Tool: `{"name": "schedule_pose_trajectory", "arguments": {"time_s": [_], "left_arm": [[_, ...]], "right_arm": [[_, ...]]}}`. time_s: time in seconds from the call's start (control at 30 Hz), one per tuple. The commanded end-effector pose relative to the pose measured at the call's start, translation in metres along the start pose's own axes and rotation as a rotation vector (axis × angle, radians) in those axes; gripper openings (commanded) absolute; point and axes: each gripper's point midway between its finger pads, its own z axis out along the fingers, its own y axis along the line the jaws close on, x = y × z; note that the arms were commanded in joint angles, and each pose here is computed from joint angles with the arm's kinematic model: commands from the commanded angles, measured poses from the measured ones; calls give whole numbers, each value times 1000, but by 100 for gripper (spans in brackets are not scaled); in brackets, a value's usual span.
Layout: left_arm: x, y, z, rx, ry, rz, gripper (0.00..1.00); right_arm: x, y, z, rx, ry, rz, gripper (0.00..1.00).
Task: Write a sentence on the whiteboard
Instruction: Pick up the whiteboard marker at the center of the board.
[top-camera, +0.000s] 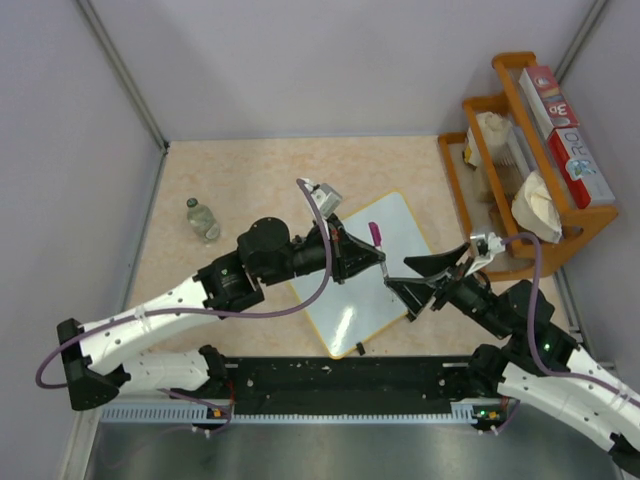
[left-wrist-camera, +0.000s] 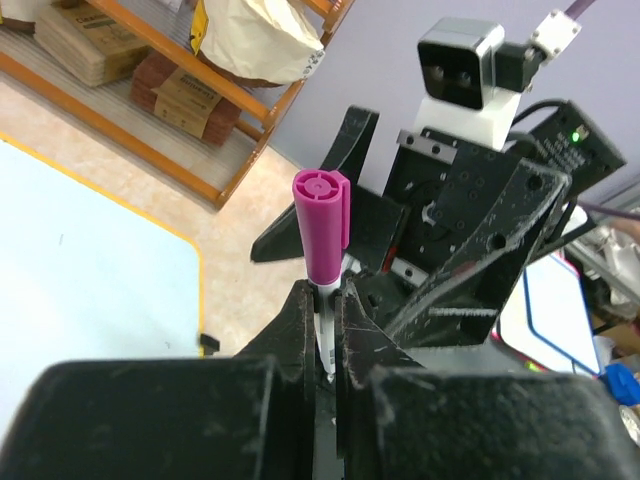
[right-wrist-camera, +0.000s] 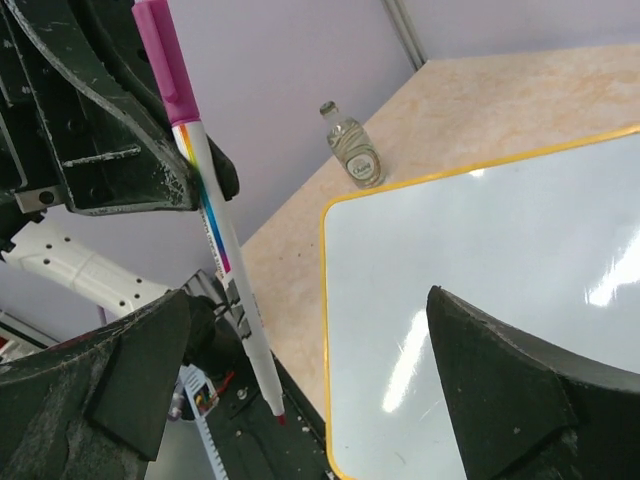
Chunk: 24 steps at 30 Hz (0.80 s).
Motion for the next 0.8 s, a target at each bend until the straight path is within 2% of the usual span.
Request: {"name": "schedule_pose_trajectory", "arguments": {"time_s": [0.0,0.1,0.13,0.23,0.4,0.53,0.67,0.77], "left_arm": [[-3,-8,-33,-26,119,118,0],[-3,-13,-44,-20,174,156,0],[7,-11,-49,-23,233,162,0],[12,-11,-57,-34,285,170,0],[16,-17,-64,-7,335,181,0],[19,-18,-65,-1,368,181,0],[21,-17,-64,-6,389,175,0],[22,-25,-61,46,405,170,0]], "right_arm": [[-23,18,-2,-26,17,-96,99],[-18,19,3,-16,81,-121,99],[-15,23,4,-38,108,-131,99],[-11,18,11,10,170,-120,96],[-4,21,19,14,262,-149,99],[3,50,18,-167,302,-171,98],[12,80,11,-377,325,-187,93],[23,94,9,-467,392,-164,99]]}}
